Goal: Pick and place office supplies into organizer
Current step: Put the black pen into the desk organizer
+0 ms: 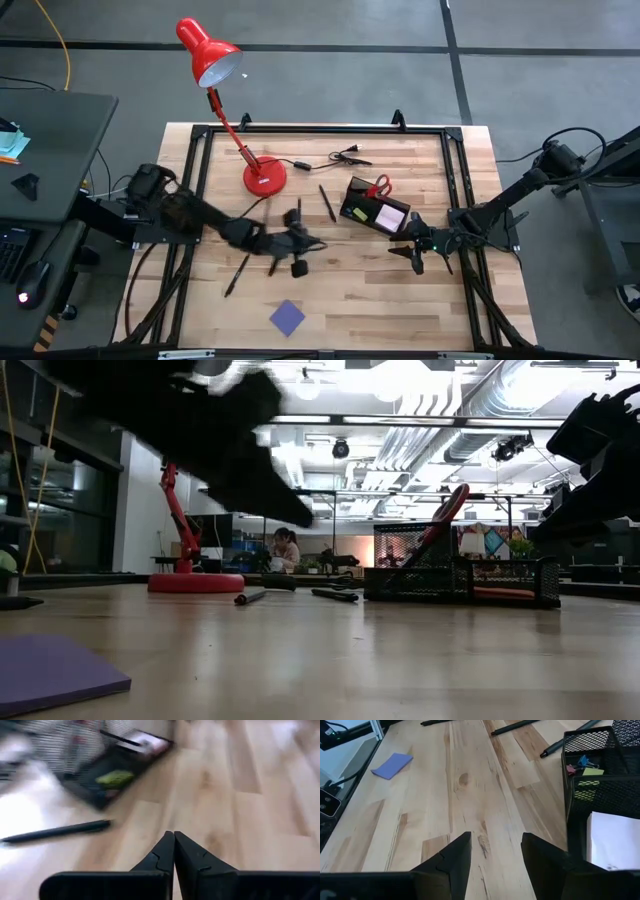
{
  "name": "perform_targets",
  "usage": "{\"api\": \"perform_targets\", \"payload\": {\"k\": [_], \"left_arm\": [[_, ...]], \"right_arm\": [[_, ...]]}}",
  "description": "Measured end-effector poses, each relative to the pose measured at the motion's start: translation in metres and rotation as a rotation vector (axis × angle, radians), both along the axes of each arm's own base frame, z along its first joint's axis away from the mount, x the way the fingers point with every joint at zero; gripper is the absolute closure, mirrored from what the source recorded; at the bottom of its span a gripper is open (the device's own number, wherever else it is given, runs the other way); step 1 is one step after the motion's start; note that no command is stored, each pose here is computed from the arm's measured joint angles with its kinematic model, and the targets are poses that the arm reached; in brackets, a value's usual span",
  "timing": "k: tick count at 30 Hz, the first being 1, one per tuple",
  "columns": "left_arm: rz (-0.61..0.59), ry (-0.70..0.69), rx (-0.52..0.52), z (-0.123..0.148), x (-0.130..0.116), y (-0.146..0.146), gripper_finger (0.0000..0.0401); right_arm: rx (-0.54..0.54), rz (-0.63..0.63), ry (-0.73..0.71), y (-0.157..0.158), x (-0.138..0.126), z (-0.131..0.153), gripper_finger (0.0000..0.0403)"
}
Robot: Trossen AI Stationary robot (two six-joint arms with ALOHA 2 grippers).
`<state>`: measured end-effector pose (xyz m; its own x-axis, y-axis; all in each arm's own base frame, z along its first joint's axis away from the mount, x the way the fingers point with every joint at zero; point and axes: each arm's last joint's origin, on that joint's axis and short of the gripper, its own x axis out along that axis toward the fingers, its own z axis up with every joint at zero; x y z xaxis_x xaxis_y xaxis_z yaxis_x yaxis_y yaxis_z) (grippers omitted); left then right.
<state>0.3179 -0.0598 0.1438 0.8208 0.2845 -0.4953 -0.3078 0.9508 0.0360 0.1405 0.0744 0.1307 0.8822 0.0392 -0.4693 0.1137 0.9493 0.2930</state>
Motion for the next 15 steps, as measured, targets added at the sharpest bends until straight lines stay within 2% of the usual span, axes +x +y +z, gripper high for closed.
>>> {"api": "perform_targets", "payload": {"k": [3, 7, 11, 15], "left_arm": [[0.023, -0.135, 0.028, -0.002, -0.028, -0.008, 0.0401], [0.021, -0.3, -0.002, 0.004, -0.065, -0.014, 0.0401], [-0.012, -0.299, -0.049, 0.004, -0.095, -0.015, 0.04], [-0.052, -0.289, -0.083, 0.003, -0.11, -0.015, 0.0401]], "right_arm": [[-0.001, 0.0, 0.001, 0.0, 0.0, 0.0, 0.0239], [-0.004, 0.0, 0.006, 0.0, 0.0, -0.001, 0.0245], [-0.006, -0.001, 0.008, 0.0, 0.0, -0.001, 0.0247], [-0.006, -0.001, 0.008, 0.0, 0.0, -0.001, 0.0242]]}}
